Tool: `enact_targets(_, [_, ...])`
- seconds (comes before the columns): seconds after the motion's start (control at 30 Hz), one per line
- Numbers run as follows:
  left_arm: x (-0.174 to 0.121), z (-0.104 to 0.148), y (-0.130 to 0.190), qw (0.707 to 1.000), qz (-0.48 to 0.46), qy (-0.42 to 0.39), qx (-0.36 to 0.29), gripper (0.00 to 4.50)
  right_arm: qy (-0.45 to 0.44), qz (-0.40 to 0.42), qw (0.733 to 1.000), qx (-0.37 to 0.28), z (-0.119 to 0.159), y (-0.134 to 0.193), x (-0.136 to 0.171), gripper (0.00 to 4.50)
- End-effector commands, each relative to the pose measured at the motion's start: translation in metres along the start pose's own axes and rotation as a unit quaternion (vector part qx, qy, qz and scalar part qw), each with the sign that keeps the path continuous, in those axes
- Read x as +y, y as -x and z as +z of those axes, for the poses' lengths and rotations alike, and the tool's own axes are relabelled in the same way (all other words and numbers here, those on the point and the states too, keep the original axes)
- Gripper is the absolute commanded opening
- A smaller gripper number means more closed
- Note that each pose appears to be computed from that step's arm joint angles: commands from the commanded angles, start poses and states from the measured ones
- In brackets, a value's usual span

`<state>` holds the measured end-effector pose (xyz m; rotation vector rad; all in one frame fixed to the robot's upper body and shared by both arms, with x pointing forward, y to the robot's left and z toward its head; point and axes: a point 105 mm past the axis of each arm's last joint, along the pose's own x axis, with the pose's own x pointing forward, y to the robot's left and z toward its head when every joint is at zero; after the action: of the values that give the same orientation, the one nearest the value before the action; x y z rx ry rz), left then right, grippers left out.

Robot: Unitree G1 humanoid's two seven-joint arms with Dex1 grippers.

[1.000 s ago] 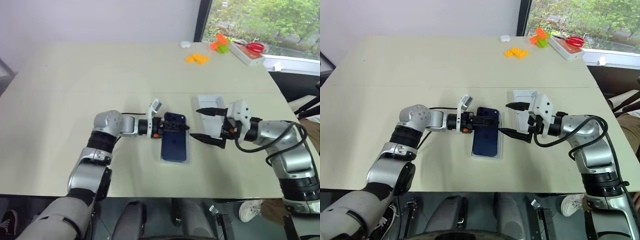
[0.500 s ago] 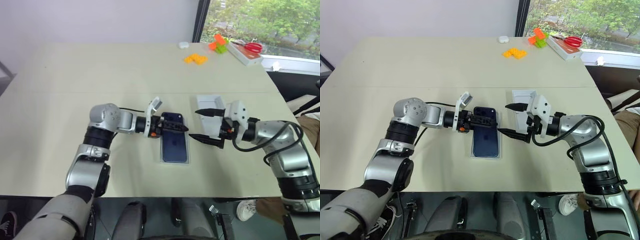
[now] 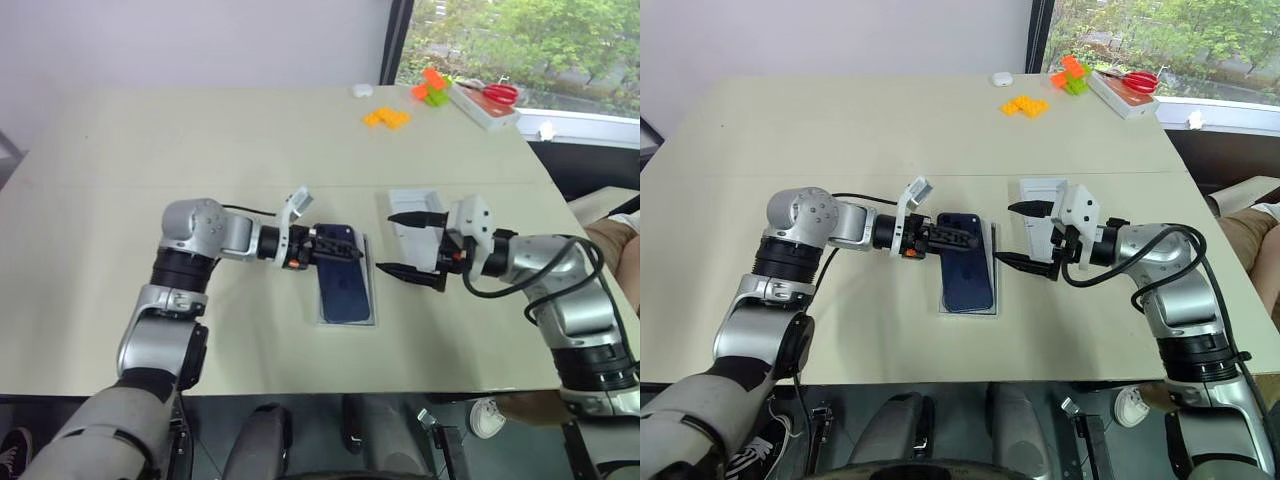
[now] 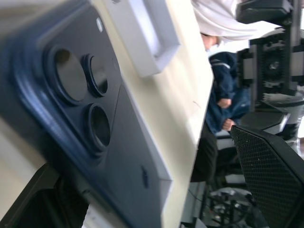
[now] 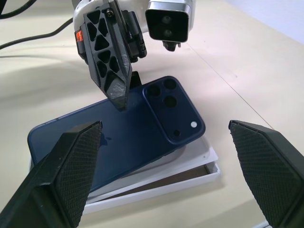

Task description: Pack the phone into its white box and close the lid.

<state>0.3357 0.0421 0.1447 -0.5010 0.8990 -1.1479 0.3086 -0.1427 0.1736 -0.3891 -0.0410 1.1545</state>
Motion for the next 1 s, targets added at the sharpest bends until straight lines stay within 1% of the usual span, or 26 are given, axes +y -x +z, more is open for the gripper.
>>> enact_targets(0.03, [-0.008,0.008,0.001,0.999,-0.005,-0.033,0.0,4.44,0.02,0.003,1.0,-0.017,0.01,-0.004,-0.001,4.5])
enact_targets(0.23, [-0.007,-0.002,0.011,0.999,-0.007,-0.041,0.032,4.44,0.023,0.003,1.0,-0.016,0.01,-0.005,-0.002,4.5])
enact_targets(0.43, [-0.004,-0.003,0.019,0.998,-0.001,-0.049,0.049,4.44,0.024,0.003,1.0,-0.016,0.009,-0.006,-0.002,4.5])
enact_targets(0.57, [0.005,0.004,0.012,0.998,0.011,-0.053,0.041,4.44,0.025,0.003,1.0,-0.017,0.009,-0.007,-0.004,4.5])
enact_targets(0.67, [0.007,0.002,0.004,0.997,0.013,-0.059,0.047,4.44,0.026,0.003,1.0,-0.018,0.009,-0.008,-0.004,4.5])
enact_targets(0.73, [0.012,-0.001,0.0,0.995,0.026,-0.079,0.056,4.44,0.029,0.003,0.999,-0.016,0.009,-0.008,-0.004,4.5])
enact_targets(0.77, [0.007,-0.002,0.0,0.995,0.009,-0.078,0.057,4.44,0.029,0.004,0.999,-0.016,0.009,-0.008,-0.004,4.5])
enact_targets(0.83, [0.005,-0.001,0.004,0.994,0.015,-0.093,0.06,4.44,0.03,0.003,0.999,-0.016,0.01,-0.008,-0.005,4.5])
enact_targets(0.93, [-0.003,0.009,0.015,0.994,0.008,-0.104,0.046,4.44,0.03,0.003,0.999,-0.016,0.009,-0.008,-0.005,4.5])
enact_targets(1.0, [-0.005,0.007,0.02,0.994,0.003,-0.102,0.05,4.44,0.03,0.003,0.999,-0.015,0.008,-0.008,-0.004,4.5])
